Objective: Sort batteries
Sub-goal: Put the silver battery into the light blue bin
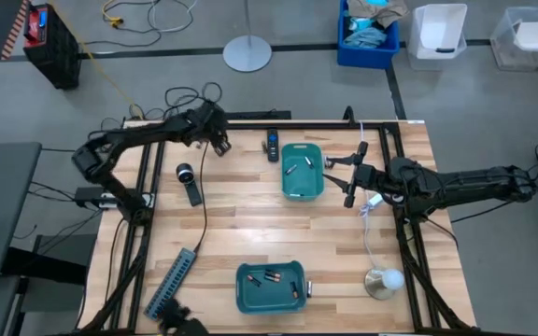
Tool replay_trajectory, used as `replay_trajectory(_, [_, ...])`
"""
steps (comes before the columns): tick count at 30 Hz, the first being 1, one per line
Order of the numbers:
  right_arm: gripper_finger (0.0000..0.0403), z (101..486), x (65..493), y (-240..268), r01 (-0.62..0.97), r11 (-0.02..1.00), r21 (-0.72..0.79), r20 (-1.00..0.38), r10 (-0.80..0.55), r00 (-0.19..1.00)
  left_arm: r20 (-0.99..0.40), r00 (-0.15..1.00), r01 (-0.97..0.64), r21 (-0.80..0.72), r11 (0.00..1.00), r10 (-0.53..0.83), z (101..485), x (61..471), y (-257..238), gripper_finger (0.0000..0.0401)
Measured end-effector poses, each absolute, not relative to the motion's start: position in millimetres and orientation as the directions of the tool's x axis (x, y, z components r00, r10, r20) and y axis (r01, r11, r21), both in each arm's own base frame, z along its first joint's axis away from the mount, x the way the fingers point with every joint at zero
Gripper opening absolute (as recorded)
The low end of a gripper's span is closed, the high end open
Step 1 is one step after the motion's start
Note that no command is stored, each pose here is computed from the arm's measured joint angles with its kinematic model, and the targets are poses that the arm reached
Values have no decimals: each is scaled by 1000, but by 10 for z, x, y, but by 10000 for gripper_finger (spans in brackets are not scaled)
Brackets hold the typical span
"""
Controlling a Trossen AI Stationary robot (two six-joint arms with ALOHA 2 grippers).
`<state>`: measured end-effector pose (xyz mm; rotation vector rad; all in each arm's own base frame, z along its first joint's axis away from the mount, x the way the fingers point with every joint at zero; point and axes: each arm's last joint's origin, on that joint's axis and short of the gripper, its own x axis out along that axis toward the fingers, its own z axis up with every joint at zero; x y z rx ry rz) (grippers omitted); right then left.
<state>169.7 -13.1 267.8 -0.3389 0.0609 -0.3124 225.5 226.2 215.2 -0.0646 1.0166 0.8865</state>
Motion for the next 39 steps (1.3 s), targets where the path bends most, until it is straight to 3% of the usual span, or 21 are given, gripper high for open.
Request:
replay_trajectory(4, [221, 2676, 1697, -131, 290, 896, -337, -9, -311, 950, -780, 46, -802, 344, 489, 624, 2196, 1894, 2407, 178])
replay_trajectory(9, [221, 2674, 1697, -131, 290, 896, -337, -11, -311, 950, -832, -75, -872, 322, 369, 549, 2083, 1449, 2659, 178])
replay_trajectory(13, [221, 2675, 1696, -130, 289, 894, -341, -10, -311, 950, -873, -35, -890, 248, 382, 486, 1969, 1251, 2730, 178])
replay_trajectory(20, [221, 2676, 1697, -130, 289, 894, -342, -9, -311, 950, -901, -27, -874, 232, 427, 434, 1855, 1243, 2709, 178])
replay_trajectory(23, [221, 2678, 1697, -130, 290, 894, -341, -7, -311, 950, -920, -81, -874, 250, 417, 382, 1755, 1214, 2704, 178])
replay_trajectory(31, [221, 2678, 1697, -130, 290, 894, -341, -7, -311, 950, -898, -55, -881, 249, 402, 436, 1768, 1288, 2738, 178])
replay_trajectory(39, [221, 2677, 1697, -130, 290, 894, -342, -8, -311, 950, -904, -129, -908, 273, 319, 407, 1753, 1248, 2698, 179])
